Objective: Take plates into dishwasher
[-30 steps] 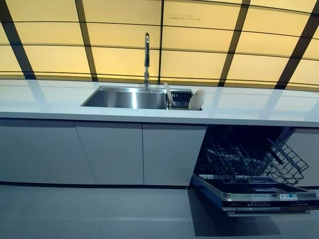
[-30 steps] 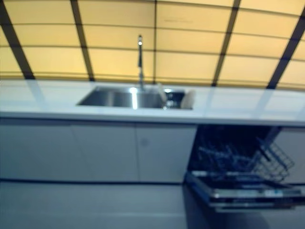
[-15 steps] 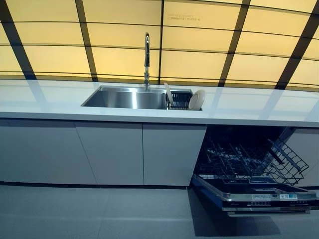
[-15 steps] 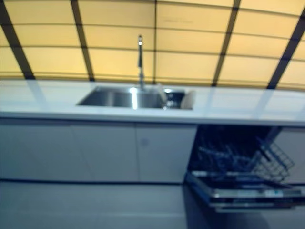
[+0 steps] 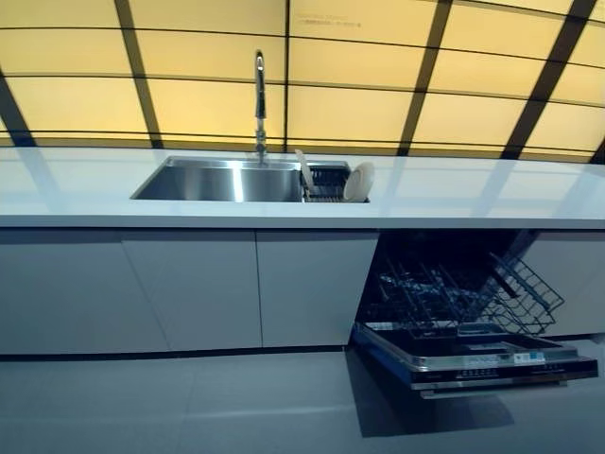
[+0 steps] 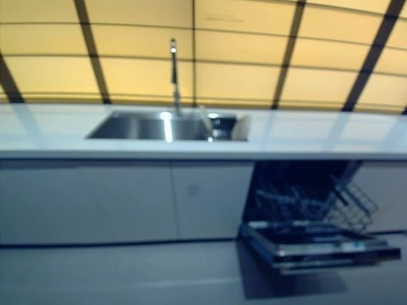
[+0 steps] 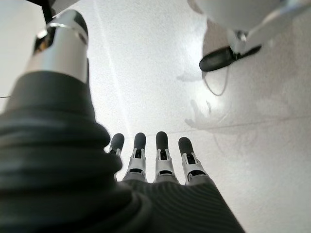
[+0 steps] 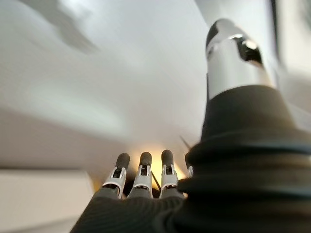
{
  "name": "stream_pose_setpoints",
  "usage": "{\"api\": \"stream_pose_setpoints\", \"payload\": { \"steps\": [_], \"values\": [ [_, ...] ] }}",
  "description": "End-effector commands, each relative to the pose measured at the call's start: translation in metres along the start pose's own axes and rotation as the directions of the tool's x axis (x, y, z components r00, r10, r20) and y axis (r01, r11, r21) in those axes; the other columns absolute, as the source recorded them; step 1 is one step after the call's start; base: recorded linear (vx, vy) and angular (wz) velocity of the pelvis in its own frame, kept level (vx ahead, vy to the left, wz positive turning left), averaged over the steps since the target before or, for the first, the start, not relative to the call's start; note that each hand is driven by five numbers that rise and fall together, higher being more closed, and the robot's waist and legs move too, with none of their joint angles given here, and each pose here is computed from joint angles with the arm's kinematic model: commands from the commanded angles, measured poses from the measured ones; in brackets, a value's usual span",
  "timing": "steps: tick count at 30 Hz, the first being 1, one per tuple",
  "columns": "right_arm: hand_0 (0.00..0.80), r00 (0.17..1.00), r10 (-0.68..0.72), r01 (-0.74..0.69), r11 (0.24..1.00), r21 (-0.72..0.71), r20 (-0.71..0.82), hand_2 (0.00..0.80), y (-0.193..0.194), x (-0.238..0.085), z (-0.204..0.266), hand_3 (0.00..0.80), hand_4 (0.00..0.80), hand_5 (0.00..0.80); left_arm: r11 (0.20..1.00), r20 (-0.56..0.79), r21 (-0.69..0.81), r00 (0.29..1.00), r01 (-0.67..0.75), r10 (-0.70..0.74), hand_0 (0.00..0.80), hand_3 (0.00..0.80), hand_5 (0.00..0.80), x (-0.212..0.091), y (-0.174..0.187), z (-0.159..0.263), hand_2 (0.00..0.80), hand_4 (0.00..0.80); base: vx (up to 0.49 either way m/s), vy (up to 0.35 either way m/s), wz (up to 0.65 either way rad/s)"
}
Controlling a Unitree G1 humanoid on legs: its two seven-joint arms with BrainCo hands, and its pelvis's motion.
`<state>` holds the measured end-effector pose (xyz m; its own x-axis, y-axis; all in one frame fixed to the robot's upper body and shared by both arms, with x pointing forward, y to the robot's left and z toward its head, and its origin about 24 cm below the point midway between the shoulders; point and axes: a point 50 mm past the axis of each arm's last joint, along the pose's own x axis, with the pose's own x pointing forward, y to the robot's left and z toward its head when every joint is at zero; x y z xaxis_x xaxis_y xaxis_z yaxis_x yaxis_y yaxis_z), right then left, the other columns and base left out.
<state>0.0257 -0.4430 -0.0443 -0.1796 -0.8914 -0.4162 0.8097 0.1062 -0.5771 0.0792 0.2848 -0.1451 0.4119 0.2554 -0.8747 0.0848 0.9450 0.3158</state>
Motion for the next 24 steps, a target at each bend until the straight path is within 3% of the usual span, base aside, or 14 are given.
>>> {"api": "stream_pose_setpoints", "payload": {
  "steps": [1,3,6,7,11,13,14,17,20,24],
  "values": [
    [0.000,0.957,-0.083,0.022,0.976,0.217,0.278,0.000,0.012,-0.012,0.077,0.000,0.000,0.000,0.999,0.085,-0.053,0.996,-0.009,0.014,0.000,0.000,0.000,0.005,-0.004,0.027,0.000,0.000,-0.015,0.081,-0.15],
    [0.000,0.903,-0.101,-0.029,0.955,0.294,0.418,0.000,0.011,-0.026,0.120,0.000,0.000,0.000,0.998,0.094,-0.056,0.995,-0.012,0.017,0.000,0.000,0.000,0.005,-0.004,0.030,0.000,0.000,-0.014,0.076,-0.15],
    [0.000,0.727,-0.097,-0.262,0.876,0.405,0.680,0.000,0.008,-0.073,0.199,0.000,0.000,0.000,0.998,0.098,-0.062,0.995,-0.018,0.024,0.000,0.000,0.000,0.005,-0.001,0.031,0.000,0.000,-0.003,0.075,-0.04],
    [0.000,0.718,-0.099,-0.269,0.873,0.407,0.689,0.000,0.008,-0.075,0.202,0.000,0.000,0.000,0.998,0.098,-0.063,0.995,-0.017,0.024,0.000,0.000,0.000,0.005,-0.001,0.031,0.000,0.000,0.024,0.096,-0.04],
    [0.000,0.414,-0.055,-0.530,0.797,0.290,0.908,0.000,0.018,-0.167,0.260,0.000,0.000,0.000,0.997,0.084,-0.071,0.996,-0.009,0.015,0.000,0.000,0.000,0.004,-0.005,0.029,0.000,0.000,0.037,0.116,-0.09],
    [0.000,0.362,-0.052,-0.549,0.795,0.258,0.931,0.000,0.021,-0.181,0.264,0.000,0.000,0.000,0.997,0.080,-0.071,0.997,-0.008,0.014,0.000,0.000,0.000,0.005,-0.006,0.029,0.000,0.000,0.026,0.077,-0.10],
    [0.000,0.283,-0.040,-0.586,0.784,0.206,0.958,0.000,0.025,-0.198,0.272,0.000,0.000,0.000,0.998,0.073,-0.063,0.997,-0.003,0.008,0.000,0.000,0.000,0.005,-0.008,0.028,0.000,0.000,0.038,0.074,0.01],
    [0.000,0.164,-0.015,-0.644,0.756,0.119,0.986,0.000,0.028,-0.226,0.288,0.000,0.000,0.000,0.999,0.067,-0.047,0.998,0.003,0.000,0.000,0.000,0.000,0.005,-0.010,0.027,0.000,0.000,0.049,0.070,0.03],
    [0.000,0.101,0.009,-0.691,0.720,0.064,0.995,0.000,0.030,-0.242,0.300,0.000,0.000,0.000,1.000,0.065,-0.023,0.998,0.007,-0.005,0.000,0.000,0.000,0.005,-0.010,0.027,0.000,0.000,0.052,0.056,0.12],
    [0.000,0.017,0.073,-0.790,0.613,-0.031,0.997,0.000,0.038,-0.268,0.311,0.000,0.000,0.000,1.000,0.061,0.011,0.998,0.005,-0.006,0.000,0.000,0.000,0.006,-0.008,0.029,0.000,0.000,0.036,0.028,0.15]
  ]
}}
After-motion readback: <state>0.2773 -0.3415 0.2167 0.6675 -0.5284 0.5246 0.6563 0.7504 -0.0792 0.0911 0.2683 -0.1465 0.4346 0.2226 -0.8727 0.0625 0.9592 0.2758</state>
